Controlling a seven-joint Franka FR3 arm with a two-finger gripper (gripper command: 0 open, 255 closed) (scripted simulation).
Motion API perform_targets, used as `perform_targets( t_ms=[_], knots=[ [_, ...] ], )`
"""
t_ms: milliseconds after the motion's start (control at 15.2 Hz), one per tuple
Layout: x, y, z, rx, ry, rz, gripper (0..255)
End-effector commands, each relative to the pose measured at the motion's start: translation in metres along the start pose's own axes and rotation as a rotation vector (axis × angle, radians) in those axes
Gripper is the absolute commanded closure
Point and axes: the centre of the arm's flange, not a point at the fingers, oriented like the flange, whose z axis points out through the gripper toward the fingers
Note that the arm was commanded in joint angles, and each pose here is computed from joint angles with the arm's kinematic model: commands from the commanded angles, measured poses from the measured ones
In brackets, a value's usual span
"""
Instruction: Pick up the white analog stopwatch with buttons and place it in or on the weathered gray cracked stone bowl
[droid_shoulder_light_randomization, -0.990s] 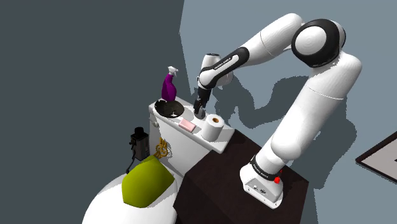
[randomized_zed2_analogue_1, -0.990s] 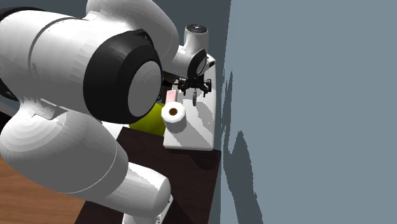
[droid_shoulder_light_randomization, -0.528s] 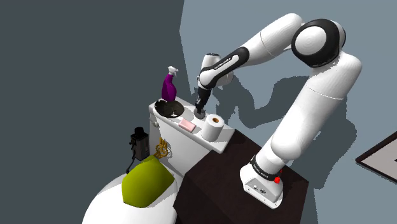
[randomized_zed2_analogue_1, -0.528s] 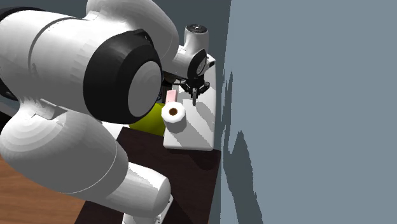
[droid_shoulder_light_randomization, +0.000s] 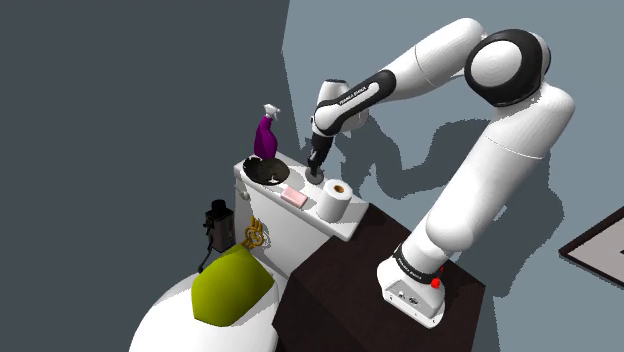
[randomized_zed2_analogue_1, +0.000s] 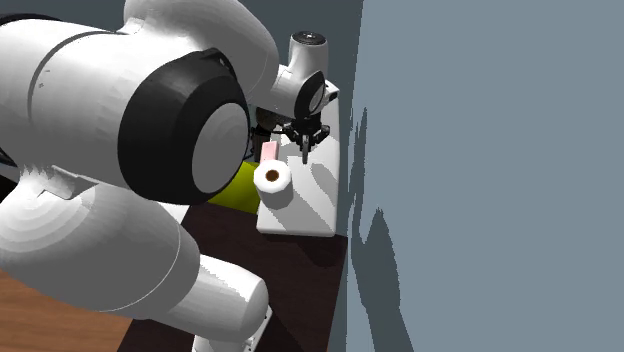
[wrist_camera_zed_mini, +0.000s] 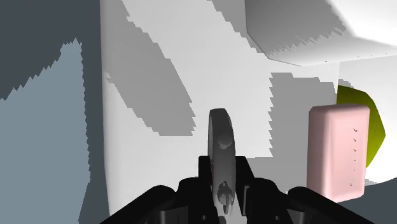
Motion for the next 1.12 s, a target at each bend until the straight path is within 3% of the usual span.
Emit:
perform_targets(
  t_ms=[0,1056],
  knots=[
    [-0.002,0.000,-0.011,0.000,0.000,0.000,255],
    [-0.010,-0.003,-0.095,0.000,0.000,0.000,255]
  ],
)
